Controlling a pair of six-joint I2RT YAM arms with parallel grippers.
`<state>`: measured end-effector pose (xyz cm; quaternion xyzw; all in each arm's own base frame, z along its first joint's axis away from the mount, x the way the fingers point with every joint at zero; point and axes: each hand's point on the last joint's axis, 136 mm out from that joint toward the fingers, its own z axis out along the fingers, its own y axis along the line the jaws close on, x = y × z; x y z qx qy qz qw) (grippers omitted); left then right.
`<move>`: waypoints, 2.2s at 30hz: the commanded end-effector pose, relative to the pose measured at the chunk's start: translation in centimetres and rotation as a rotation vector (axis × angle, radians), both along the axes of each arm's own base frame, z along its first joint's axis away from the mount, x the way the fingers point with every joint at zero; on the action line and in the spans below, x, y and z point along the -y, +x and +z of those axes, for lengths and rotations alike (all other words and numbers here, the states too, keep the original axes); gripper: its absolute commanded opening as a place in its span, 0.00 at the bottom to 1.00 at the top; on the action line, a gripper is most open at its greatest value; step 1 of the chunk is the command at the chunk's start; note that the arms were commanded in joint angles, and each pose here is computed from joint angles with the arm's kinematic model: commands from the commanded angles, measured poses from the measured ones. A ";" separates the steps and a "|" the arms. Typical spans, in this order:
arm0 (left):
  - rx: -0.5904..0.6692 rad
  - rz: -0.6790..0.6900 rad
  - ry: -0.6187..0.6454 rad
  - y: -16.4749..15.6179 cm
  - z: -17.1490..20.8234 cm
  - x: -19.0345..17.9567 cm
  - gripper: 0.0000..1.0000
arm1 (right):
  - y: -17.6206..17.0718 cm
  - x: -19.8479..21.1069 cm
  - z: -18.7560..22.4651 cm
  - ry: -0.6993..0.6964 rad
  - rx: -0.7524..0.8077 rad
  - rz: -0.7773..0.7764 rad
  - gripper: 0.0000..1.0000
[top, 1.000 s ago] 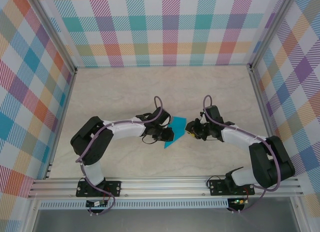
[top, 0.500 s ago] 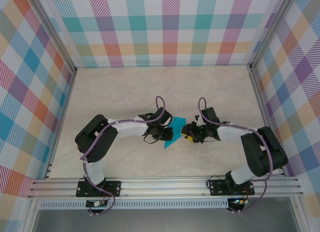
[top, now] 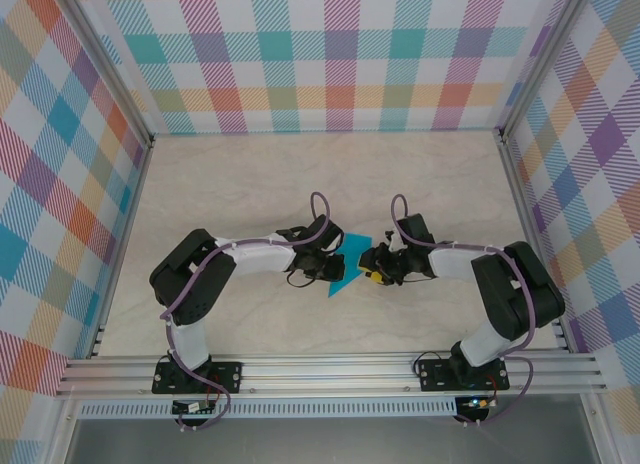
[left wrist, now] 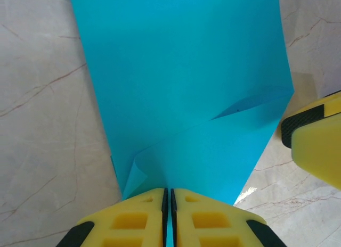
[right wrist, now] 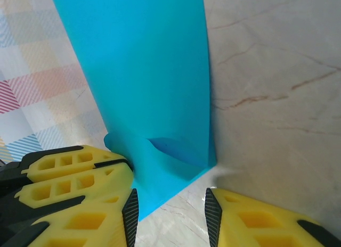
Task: Fold a paper plane with a square sheet of paper (pick it up from the middle)
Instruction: Fourth fold the wing at the center of the table.
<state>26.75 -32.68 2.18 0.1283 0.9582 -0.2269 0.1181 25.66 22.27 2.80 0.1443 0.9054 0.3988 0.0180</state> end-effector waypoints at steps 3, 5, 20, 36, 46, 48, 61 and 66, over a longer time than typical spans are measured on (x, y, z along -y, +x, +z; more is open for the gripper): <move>0.033 0.026 -0.015 1.3 0.5 -0.9 0.12 | 1.0 -0.9 0.6 0.031 0.031 0.010 0.40; 0.025 0.026 -0.017 1.2 0.2 -1.0 0.12 | 1.3 -1.0 0.6 0.040 0.035 0.007 0.40; 0.017 0.007 -0.050 1.1 0.9 -0.4 0.15 | 1.6 -2.3 1.3 0.079 0.071 0.104 0.35; 0.167 0.035 -0.021 -1.0 5.0 -2.2 0.37 | 1.2 -3.1 1.5 0.077 0.074 0.160 0.16; 0.270 -0.033 0.167 -2.8 2.9 -0.5 0.42 | 1.2 -3.3 2.1 0.093 0.071 0.164 0.10; 0.292 -0.038 0.201 -2.8 2.7 -0.2 0.42 | 1.2 -3.5 2.2 0.101 0.069 0.167 0.10; 0.430 0.032 0.395 -3.0 1.7 -0.3 0.41 | 1.3 -3.5 2.2 0.104 0.046 0.147 0.10; 0.448 0.044 0.425 -3.2 1.3 -0.2 0.31 | 1.3 -3.6 2.5 0.108 0.047 0.146 0.10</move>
